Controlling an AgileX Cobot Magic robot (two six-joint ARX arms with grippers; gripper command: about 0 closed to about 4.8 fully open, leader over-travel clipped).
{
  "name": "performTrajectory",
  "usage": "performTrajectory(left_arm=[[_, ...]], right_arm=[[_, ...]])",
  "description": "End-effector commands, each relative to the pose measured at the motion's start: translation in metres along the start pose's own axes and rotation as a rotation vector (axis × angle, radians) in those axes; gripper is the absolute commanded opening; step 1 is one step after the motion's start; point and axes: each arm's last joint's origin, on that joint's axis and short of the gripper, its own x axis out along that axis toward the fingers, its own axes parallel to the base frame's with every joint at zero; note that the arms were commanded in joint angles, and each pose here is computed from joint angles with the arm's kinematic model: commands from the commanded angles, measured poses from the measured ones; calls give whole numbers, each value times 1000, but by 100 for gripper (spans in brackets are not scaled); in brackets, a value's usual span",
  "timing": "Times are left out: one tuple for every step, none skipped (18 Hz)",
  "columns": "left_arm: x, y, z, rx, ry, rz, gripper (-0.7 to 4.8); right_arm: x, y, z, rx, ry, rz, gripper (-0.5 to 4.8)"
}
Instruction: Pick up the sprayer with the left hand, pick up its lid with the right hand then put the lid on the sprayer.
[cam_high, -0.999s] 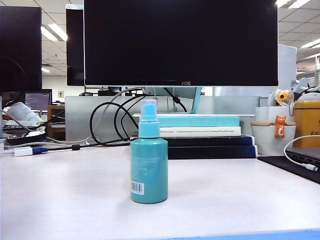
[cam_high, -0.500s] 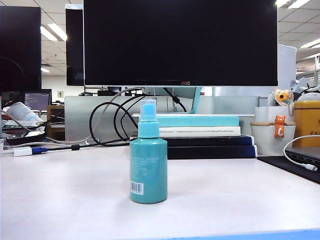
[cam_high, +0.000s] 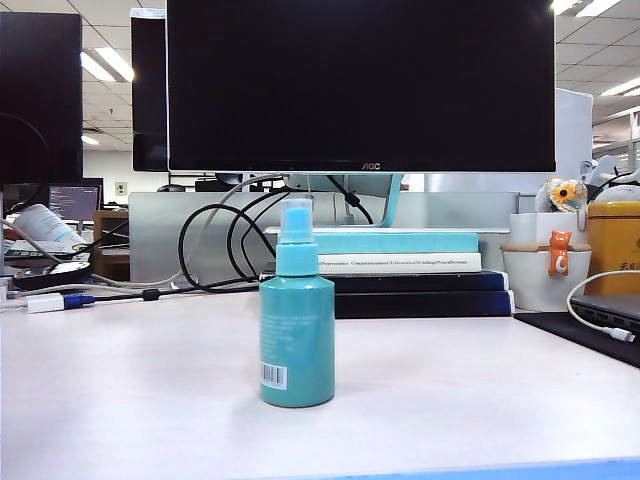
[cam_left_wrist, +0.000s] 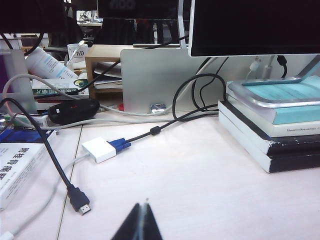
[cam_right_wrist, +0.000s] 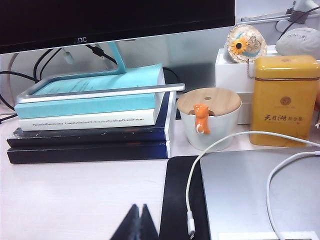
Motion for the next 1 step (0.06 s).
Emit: performTrajectory(left_arm=[[0,0,2,3,-11,3,-1]], right_arm=[[0,0,0,4,-9,5,-4]])
